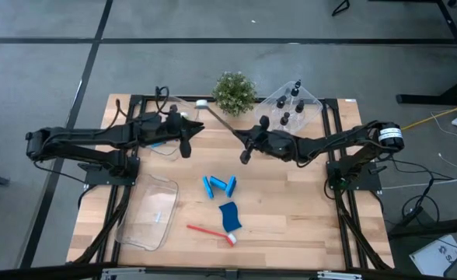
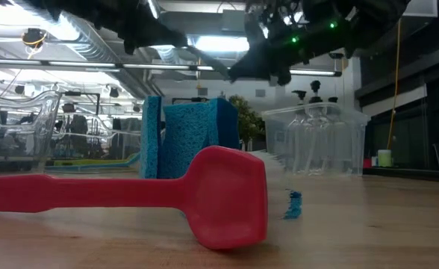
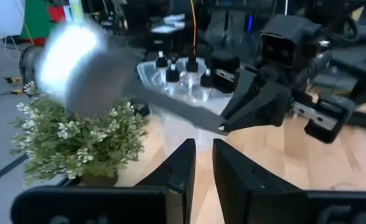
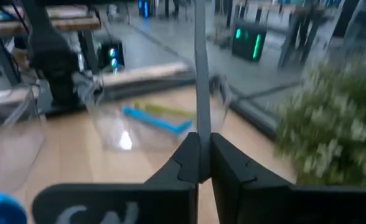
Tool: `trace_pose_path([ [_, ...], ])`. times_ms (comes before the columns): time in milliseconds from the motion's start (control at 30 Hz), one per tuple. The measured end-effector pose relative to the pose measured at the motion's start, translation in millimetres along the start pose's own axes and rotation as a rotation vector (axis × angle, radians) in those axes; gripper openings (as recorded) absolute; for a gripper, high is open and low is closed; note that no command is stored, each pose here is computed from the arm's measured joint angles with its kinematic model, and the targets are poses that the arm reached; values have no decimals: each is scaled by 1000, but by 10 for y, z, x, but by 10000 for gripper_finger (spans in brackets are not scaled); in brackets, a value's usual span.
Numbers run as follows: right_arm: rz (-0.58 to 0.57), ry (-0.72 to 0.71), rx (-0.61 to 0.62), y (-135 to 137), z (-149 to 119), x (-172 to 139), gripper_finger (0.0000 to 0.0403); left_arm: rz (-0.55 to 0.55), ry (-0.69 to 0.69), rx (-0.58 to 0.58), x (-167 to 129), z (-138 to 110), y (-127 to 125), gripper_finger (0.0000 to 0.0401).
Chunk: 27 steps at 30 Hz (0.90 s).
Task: Pick & Place Kitchen Sink Supplies
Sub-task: Put the black dish brush into the top transparent bin
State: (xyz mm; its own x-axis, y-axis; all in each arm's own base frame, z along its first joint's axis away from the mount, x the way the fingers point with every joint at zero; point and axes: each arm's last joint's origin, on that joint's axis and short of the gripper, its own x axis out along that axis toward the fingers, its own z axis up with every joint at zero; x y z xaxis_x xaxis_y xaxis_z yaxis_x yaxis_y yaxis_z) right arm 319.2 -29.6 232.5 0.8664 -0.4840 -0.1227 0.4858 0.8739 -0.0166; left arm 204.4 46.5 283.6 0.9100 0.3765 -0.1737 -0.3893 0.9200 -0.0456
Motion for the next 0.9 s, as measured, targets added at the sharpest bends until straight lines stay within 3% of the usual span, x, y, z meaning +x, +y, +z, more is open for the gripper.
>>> trace_pose_path([
  [267, 85, -121, -2, 25, 125, -8, 20, -30, -137, -98, 28, -187, 5, 51],
  [567, 209, -175, 17, 60, 179, -22, 20, -190, -285, -91, 69, -182, -46, 66],
  [900, 285, -194, 28, 106, 197, -44, 20, -209, -299, -99, 207, -240, -73, 139],
])
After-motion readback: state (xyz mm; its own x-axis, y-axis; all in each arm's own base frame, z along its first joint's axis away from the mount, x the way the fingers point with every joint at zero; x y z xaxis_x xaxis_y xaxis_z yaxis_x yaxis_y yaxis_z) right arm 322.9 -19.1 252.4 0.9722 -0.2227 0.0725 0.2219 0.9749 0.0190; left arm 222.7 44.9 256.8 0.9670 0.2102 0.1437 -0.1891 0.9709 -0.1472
